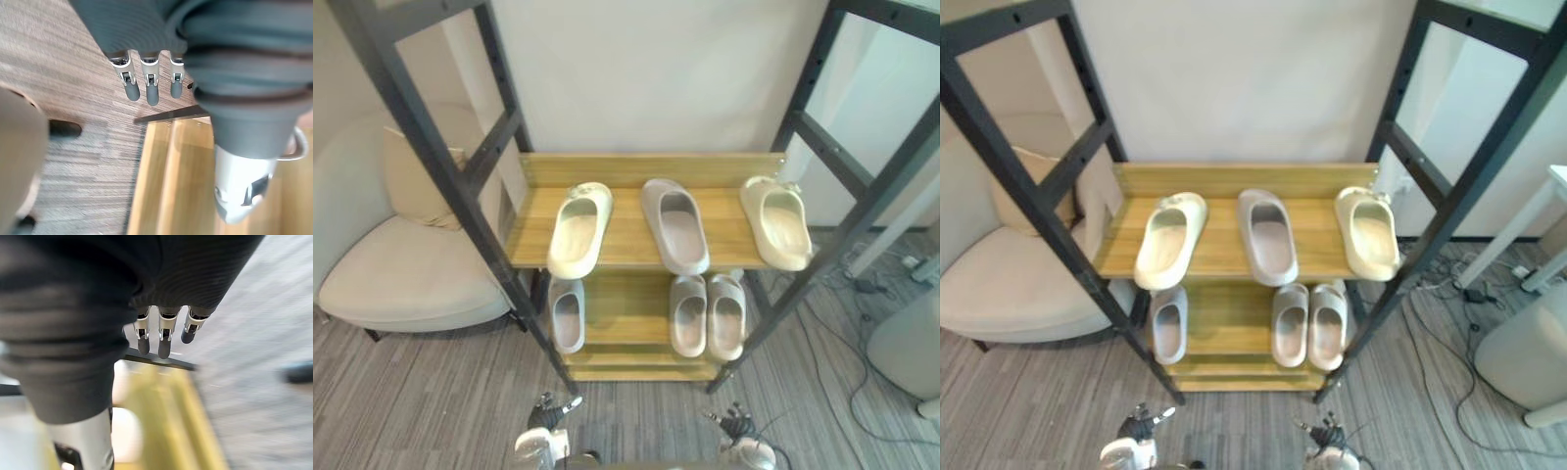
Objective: Organize the slippers on the shoe rack
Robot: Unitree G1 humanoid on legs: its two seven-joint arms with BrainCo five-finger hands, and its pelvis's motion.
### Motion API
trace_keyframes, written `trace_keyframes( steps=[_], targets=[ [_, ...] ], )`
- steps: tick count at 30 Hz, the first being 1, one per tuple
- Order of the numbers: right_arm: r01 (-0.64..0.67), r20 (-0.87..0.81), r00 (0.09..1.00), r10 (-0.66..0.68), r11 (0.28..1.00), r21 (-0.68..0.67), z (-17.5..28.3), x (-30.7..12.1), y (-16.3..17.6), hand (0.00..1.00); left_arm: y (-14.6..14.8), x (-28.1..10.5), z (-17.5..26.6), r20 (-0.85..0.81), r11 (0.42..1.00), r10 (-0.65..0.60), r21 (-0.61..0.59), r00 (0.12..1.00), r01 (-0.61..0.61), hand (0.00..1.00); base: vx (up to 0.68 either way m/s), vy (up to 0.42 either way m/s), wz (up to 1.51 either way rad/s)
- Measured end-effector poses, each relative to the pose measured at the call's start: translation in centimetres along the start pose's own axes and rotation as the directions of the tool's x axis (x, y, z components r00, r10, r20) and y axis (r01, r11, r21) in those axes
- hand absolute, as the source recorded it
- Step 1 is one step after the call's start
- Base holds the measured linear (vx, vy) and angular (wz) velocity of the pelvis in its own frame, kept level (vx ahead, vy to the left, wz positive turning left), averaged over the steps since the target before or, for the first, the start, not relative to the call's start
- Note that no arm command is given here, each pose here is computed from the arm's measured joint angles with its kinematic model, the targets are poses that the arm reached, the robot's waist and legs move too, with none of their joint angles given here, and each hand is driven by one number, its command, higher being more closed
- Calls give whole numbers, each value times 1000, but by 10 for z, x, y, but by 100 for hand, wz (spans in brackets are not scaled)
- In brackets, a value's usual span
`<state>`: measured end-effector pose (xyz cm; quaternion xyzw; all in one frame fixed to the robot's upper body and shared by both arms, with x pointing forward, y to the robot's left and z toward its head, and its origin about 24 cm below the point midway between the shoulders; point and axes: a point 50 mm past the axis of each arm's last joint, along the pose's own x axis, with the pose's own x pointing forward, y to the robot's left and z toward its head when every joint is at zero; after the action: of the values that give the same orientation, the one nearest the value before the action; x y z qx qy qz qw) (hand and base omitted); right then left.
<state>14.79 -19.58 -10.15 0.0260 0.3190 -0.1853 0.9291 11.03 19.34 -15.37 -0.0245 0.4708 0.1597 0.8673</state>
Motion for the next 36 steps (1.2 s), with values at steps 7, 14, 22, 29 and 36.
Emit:
trace_keyframes(
  steps=[7,14,22,29,36],
  targets=[
    [12,377,926,1,999,-32,70,-36,-10,0,4,-3,-6,-5,999,4,52,1000,-3,0,48,43,-15],
    [35,602,798,13,997,-68,115,-68,-14,0,1,-5,-8,6,996,-17,84,1000,16,0,-1,6,-11],
    [22,755,655,34,998,-64,150,-91,-14,0,1,-7,-13,-1,994,-34,101,999,34,0,-2,6,2],
    [30,869,488,78,994,-106,195,-90,-12,0,0,-7,-13,7,984,-77,163,997,75,0,-23,19,8],
    [26,932,323,161,983,-179,241,-91,-10,0,0,-4,-7,18,975,-107,199,994,101,0,-23,18,8]
  ],
)
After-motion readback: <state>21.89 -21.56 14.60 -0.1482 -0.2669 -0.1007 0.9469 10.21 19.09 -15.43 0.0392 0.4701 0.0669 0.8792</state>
